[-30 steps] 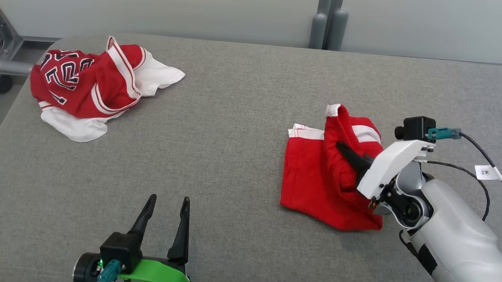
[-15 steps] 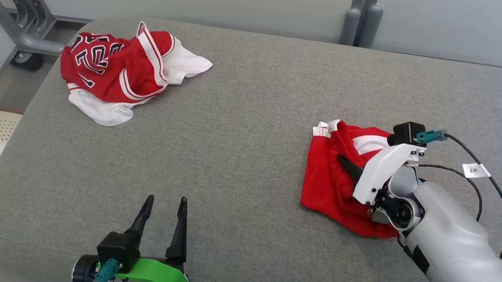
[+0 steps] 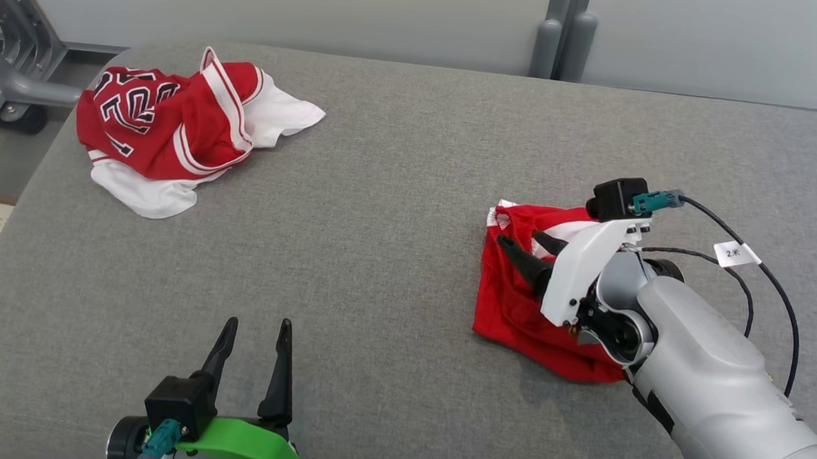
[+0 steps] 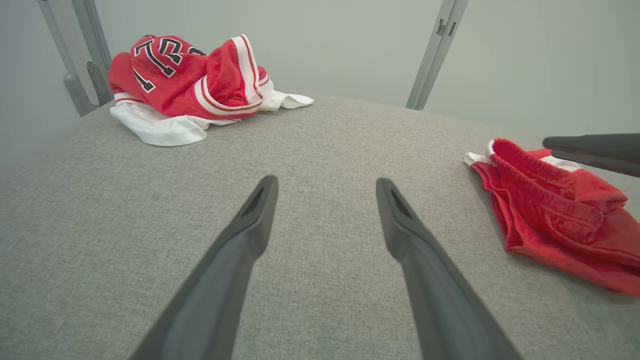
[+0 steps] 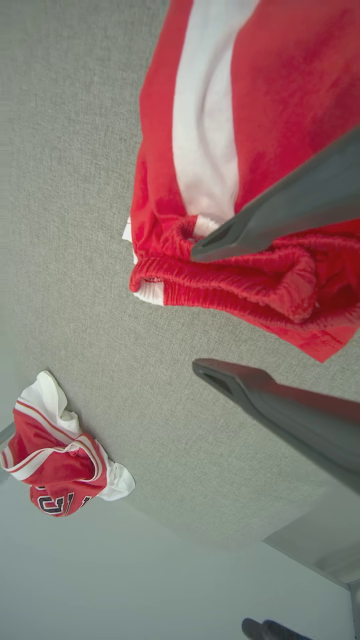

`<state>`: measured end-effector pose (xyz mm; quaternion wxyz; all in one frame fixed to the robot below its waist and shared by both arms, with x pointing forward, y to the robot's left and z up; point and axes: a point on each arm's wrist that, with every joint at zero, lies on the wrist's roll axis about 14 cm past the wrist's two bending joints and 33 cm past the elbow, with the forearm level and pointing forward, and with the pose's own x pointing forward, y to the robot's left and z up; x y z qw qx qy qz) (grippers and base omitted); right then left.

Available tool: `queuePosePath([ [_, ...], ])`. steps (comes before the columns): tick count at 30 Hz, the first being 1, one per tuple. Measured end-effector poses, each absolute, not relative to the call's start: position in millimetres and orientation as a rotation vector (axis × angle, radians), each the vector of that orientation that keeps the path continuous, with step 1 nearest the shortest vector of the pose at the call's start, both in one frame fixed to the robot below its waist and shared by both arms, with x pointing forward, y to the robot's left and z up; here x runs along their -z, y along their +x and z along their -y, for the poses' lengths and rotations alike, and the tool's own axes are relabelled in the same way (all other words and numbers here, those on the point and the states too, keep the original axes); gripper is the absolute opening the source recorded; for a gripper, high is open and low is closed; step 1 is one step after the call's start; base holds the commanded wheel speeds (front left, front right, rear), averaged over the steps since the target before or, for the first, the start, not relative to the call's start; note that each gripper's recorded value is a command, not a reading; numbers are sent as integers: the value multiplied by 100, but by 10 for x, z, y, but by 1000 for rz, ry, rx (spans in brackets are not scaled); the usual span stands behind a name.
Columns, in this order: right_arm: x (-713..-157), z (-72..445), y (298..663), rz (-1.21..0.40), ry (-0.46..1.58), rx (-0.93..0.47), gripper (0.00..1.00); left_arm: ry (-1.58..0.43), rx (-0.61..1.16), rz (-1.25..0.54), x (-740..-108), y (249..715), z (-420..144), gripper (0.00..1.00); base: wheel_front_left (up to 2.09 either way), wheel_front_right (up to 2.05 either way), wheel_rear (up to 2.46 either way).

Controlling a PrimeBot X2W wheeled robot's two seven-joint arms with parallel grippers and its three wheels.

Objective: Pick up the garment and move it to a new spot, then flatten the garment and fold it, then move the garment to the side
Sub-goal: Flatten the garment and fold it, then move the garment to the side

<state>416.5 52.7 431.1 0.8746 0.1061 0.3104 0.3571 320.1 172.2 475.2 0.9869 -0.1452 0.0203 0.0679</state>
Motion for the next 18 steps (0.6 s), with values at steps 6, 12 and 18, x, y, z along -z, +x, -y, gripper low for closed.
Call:
queuePosePath([
  [6, -4628, -391, 4287, -512, 268, -716, 100, -293, -101, -29, -4795, 3252, -1634, 100, 0, 0, 0],
  [12, -4864, 130, 4529, -388, 295, -586, 100, -293, -60, -13, -4854, 3290, -1527, 100, 0, 0, 0],
  [18, -4646, 668, 4462, -409, 306, -440, 100, -288, -4, 10, -4943, 3337, -1371, 100, 0, 0, 0],
])
